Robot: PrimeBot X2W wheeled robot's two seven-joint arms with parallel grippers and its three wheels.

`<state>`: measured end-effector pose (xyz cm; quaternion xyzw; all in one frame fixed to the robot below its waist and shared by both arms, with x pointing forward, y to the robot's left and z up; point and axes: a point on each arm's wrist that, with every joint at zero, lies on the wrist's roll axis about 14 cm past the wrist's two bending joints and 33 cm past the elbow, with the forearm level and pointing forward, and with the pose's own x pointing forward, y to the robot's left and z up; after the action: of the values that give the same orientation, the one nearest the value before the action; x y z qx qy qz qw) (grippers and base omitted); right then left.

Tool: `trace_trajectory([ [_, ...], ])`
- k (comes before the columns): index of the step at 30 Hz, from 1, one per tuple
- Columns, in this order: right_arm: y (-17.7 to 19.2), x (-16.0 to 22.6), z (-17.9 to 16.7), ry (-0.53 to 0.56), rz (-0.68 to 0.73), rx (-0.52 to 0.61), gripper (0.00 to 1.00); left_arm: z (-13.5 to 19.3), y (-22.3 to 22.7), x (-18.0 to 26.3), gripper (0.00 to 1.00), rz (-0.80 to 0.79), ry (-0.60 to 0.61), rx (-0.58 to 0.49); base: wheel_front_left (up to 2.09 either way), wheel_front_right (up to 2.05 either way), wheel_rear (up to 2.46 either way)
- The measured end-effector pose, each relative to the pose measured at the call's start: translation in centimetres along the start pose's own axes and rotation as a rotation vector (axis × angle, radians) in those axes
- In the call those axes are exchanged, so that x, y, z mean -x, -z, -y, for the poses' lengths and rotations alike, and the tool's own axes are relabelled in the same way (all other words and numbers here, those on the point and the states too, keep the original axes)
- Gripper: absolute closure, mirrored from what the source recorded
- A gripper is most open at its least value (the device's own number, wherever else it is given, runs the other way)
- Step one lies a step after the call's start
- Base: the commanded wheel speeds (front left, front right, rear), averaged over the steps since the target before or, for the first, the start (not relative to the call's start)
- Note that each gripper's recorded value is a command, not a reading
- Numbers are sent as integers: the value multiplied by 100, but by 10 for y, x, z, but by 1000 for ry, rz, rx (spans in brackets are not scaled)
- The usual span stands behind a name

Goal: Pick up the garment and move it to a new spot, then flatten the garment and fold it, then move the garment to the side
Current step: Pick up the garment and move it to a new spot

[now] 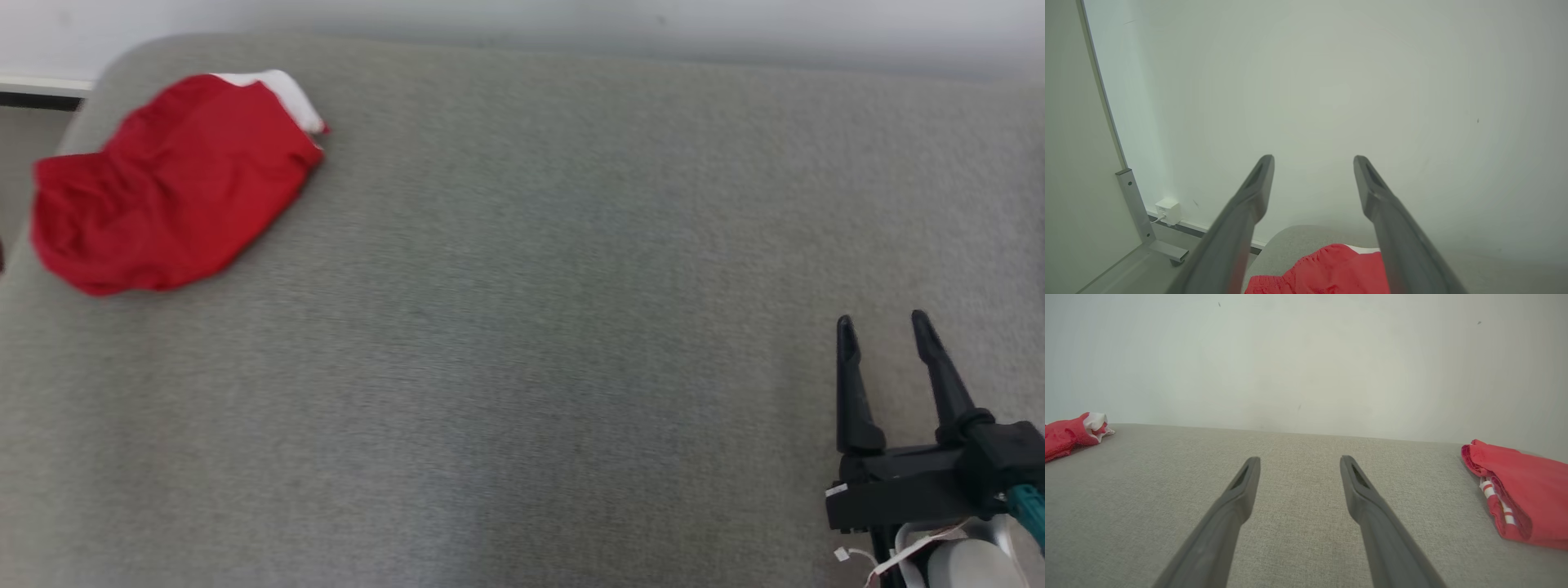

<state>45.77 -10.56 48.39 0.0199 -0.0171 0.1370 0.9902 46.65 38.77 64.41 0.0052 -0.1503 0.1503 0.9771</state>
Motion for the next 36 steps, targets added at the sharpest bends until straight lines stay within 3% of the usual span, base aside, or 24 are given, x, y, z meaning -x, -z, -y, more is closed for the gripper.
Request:
trace_trajectory([
  [5,9,10,38,101,-25,36,0,23,37,-44,0,-92,35,25,0,0,0],
  [11,21,19,67,180,-63,63,0,48,118,-64,0,-329,74,19,0,0,0],
  [19,41,30,92,246,-131,91,0,65,238,-32,0,-778,85,5,0,0,0],
  [27,47,32,97,260,-156,99,0,73,279,-4,0,-1010,58,79,0,0,0],
  [28,47,31,96,258,-154,100,0,73,280,-3,9,-1014,61,73,0,0,0],
  [29,47,31,96,256,-156,99,0,73,279,-4,78,-1005,64,63,0,0,0],
  [30,47,30,95,255,-154,99,0,72,279,-5,100,-989,65,60,0,0,0],
  [36,44,31,96,260,-143,88,0,63,250,-26,100,-805,73,16,0,0,0],
])
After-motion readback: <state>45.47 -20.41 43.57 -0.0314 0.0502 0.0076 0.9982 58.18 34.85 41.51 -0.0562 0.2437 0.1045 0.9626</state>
